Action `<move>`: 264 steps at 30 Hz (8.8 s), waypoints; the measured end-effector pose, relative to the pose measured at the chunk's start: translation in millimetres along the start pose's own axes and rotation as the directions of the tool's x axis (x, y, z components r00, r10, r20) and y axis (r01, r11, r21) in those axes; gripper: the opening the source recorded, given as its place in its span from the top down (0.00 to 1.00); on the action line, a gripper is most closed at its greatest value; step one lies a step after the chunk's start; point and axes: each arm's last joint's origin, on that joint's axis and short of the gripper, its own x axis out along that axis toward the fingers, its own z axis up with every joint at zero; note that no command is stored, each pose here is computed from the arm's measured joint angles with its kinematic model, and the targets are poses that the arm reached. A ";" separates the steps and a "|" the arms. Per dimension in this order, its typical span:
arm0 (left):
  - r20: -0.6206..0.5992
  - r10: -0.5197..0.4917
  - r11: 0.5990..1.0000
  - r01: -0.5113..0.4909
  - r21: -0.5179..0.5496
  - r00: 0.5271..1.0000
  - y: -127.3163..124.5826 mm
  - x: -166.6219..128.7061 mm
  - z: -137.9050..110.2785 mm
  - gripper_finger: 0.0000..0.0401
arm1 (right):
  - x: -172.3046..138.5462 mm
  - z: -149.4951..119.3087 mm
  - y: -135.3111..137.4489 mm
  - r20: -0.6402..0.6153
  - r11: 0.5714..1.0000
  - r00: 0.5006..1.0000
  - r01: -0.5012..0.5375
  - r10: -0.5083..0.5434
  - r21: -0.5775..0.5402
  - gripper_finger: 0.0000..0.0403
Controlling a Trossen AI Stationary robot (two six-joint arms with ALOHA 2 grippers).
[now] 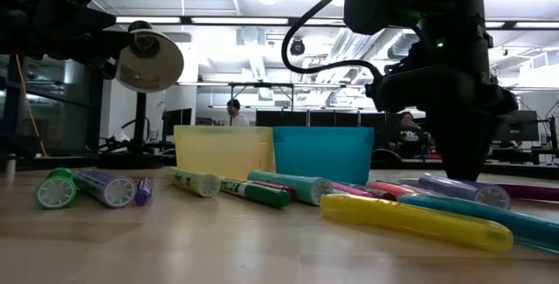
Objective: Pick & Place Markers
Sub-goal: Put the dark red marker pen into the blue bin, then put the right purple highlighter pen into the orange bin
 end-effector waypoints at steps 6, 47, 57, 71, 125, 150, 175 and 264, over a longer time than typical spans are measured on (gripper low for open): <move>0.000 0.000 1.000 0.000 0.000 1.000 0.0 0.0 0.0 0.58 | -4.7 -1.9 -3.8 0.001 1.000 1.000 0.013 -0.013 -0.025 0.96; 0.000 0.000 1.000 0.000 0.000 1.000 0.0 0.0 0.0 0.58 | -95.2 61.1 -38.2 0.325 0.749 0.887 -0.035 0.329 -0.662 0.96; 0.000 0.000 1.000 0.000 0.000 1.000 0.0 0.0 0.0 0.58 | -143.0 73.9 -37.9 0.450 0.483 0.846 0.278 0.286 -0.830 0.96; 0.000 0.000 1.000 0.000 0.000 1.000 0.0 0.0 0.0 0.58 | -119.5 95.1 -42.5 0.503 -0.232 0.848 0.530 0.168 -0.815 0.96; 0.000 0.000 1.000 0.000 0.000 1.000 0.0 0.0 0.0 0.58 | -73.2 124.6 -12.5 0.463 -0.455 0.846 0.533 0.265 -0.713 0.87; 0.000 0.000 1.000 0.000 0.000 1.000 0.0 0.0 0.0 0.58 | -83.6 117.8 -0.4 0.792 0.066 0.610 0.791 -0.014 -0.608 0.82; 0.000 0.000 1.000 0.000 0.000 1.000 0.0 0.0 0.0 0.58 | -104.9 44.8 13.9 0.297 0.905 0.952 0.063 0.072 -0.421 0.82; 0.000 0.000 1.000 0.000 0.000 1.000 0.0 0.0 0.0 0.58 | -0.2 -24.0 41.0 0.038 -0.262 0.991 0.071 0.131 -0.962 0.66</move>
